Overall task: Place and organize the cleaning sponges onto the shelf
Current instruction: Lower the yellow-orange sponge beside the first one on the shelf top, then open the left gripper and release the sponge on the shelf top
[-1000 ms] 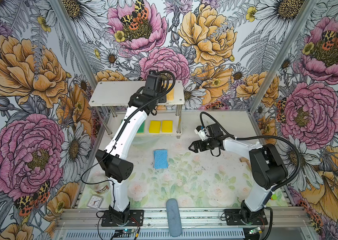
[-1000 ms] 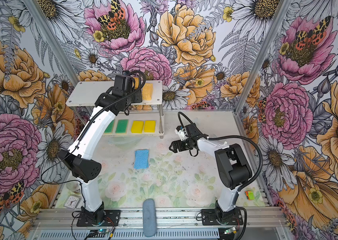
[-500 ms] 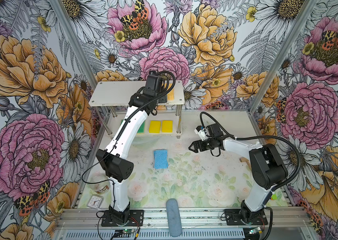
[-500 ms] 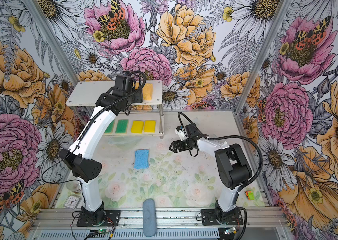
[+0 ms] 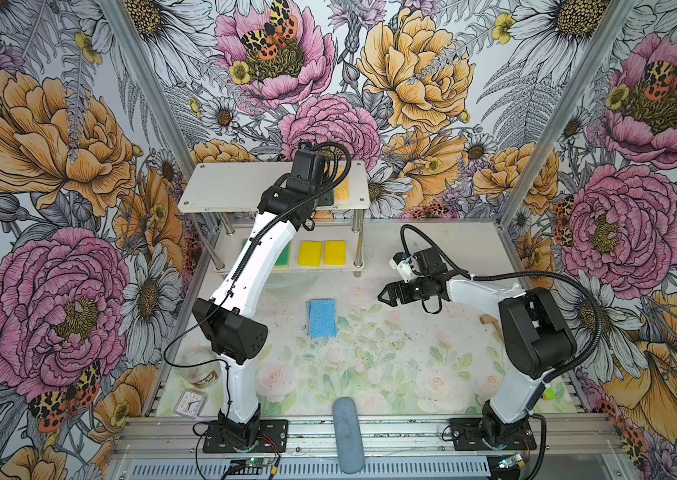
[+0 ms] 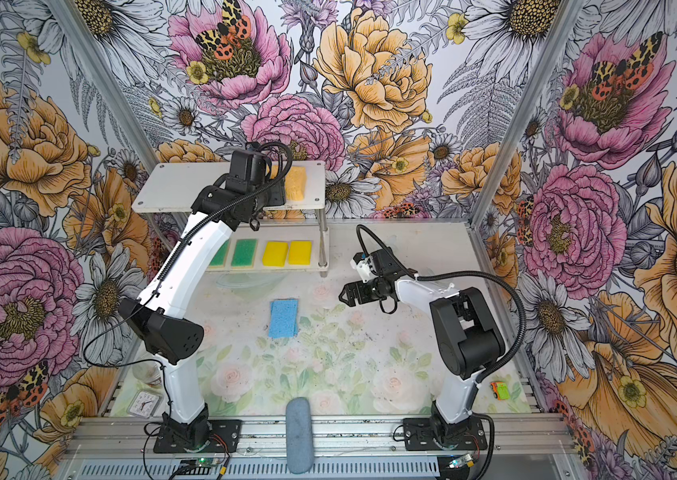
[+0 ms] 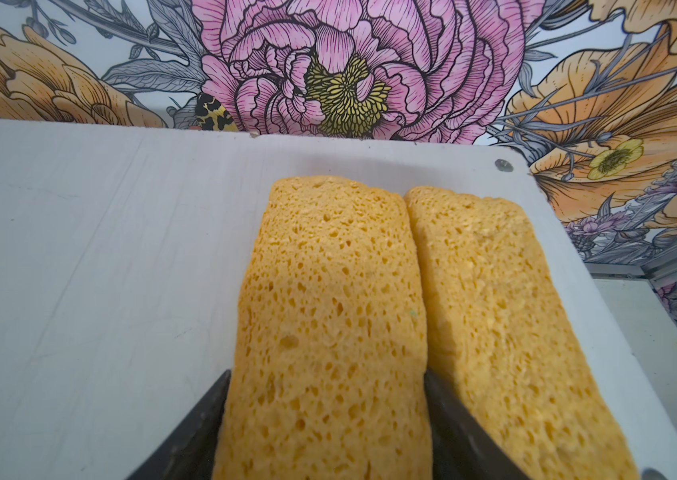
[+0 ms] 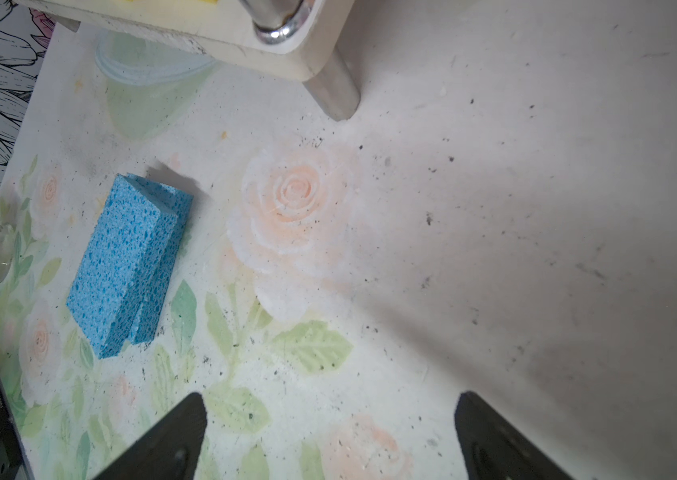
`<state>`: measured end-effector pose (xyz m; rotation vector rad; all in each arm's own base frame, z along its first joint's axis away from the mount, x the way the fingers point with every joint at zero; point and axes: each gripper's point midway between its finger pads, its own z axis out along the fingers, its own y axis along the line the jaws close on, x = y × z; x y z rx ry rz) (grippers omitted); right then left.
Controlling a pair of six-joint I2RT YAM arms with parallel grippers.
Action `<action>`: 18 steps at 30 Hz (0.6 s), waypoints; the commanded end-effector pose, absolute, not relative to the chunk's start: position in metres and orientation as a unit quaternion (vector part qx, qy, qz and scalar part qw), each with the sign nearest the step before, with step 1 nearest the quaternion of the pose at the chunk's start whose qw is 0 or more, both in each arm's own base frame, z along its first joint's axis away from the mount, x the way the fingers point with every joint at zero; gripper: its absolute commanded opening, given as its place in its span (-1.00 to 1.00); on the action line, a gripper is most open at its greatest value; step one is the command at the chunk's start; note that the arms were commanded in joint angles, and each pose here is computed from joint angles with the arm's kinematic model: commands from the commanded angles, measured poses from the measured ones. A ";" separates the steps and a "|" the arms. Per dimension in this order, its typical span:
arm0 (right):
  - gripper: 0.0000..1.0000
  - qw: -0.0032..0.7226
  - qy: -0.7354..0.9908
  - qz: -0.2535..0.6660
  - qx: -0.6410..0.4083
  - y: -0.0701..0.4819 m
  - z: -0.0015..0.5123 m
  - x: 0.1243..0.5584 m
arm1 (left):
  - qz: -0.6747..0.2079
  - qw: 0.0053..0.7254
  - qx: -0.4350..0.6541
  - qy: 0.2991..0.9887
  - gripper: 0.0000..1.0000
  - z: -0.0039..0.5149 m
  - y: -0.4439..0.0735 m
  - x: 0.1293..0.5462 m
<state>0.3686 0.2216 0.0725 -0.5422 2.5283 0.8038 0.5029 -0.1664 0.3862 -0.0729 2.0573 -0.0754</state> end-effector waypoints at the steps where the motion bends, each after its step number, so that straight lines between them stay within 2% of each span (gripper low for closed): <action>1: 0.91 0.218 0.909 0.293 -0.200 0.225 0.073 0.368 | -0.029 0.521 -0.043 0.852 0.27 0.391 -0.160 0.505; 18: 0.91 0.217 0.908 0.296 -0.201 0.225 0.073 0.366 | -0.014 0.524 -0.084 0.847 0.23 0.391 -0.145 0.504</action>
